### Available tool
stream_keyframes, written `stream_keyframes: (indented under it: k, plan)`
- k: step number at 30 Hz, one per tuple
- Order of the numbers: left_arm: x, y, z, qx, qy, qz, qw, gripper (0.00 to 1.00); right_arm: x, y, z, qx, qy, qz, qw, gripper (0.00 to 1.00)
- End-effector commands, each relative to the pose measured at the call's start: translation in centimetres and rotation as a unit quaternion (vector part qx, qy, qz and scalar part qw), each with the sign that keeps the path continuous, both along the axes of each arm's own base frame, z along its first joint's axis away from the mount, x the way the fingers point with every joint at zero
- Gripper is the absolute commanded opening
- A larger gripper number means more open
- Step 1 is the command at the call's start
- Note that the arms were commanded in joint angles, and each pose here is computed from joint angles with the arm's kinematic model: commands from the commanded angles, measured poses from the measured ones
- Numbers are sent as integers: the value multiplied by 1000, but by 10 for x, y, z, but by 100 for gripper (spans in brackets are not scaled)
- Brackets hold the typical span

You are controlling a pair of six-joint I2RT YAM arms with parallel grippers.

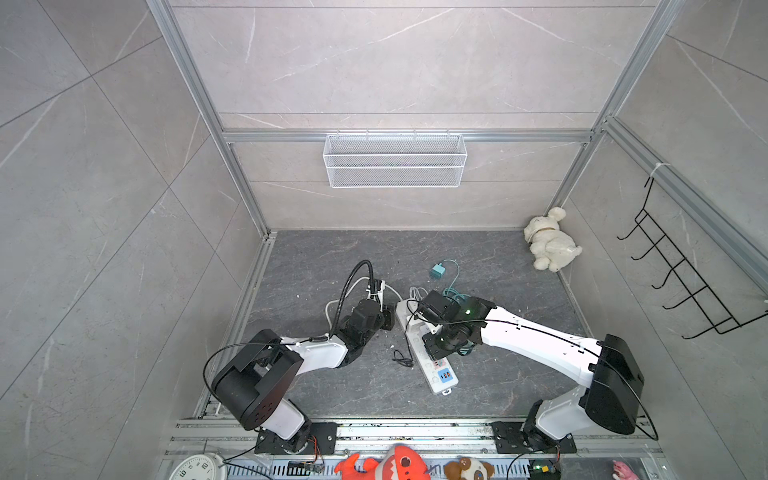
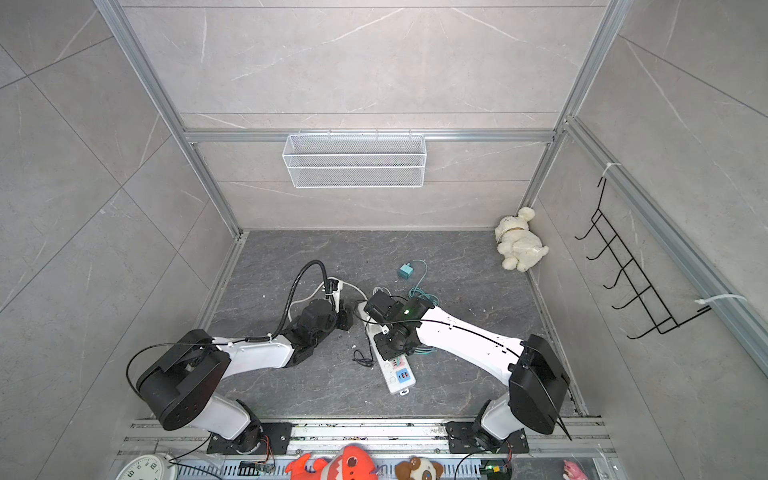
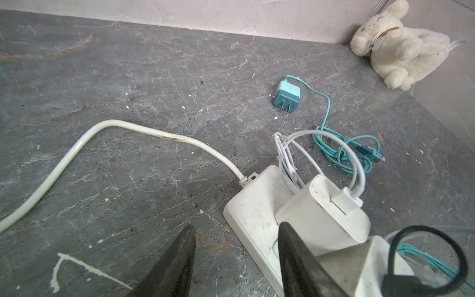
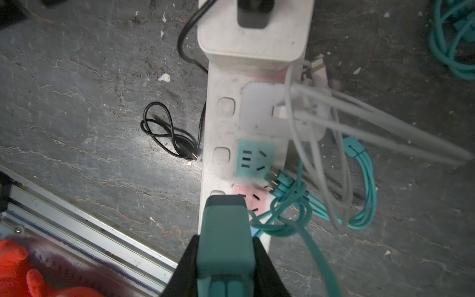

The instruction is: Insert the plug

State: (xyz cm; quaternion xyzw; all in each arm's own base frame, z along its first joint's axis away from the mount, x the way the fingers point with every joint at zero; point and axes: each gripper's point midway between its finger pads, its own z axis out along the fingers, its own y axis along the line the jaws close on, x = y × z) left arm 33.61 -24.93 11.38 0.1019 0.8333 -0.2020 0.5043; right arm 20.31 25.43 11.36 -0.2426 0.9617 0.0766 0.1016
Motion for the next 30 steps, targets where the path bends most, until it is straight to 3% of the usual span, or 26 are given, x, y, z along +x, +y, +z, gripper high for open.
stream_keyframes:
  k: [1, 16, 30]
  plan:
    - [1, 8, 17, 4, -29, 15, 999, 54, 15, 11, 3, 4, -23, 4, 1000, 11]
    - [3, 5, 17, 6, -32, 12, 999, 54, 36, -7, -16, -14, -39, -40, 998, 10]
    - [5, 0, 29, -6, -47, 9, 999, 53, 33, -12, -26, -16, -40, -47, 998, 10]
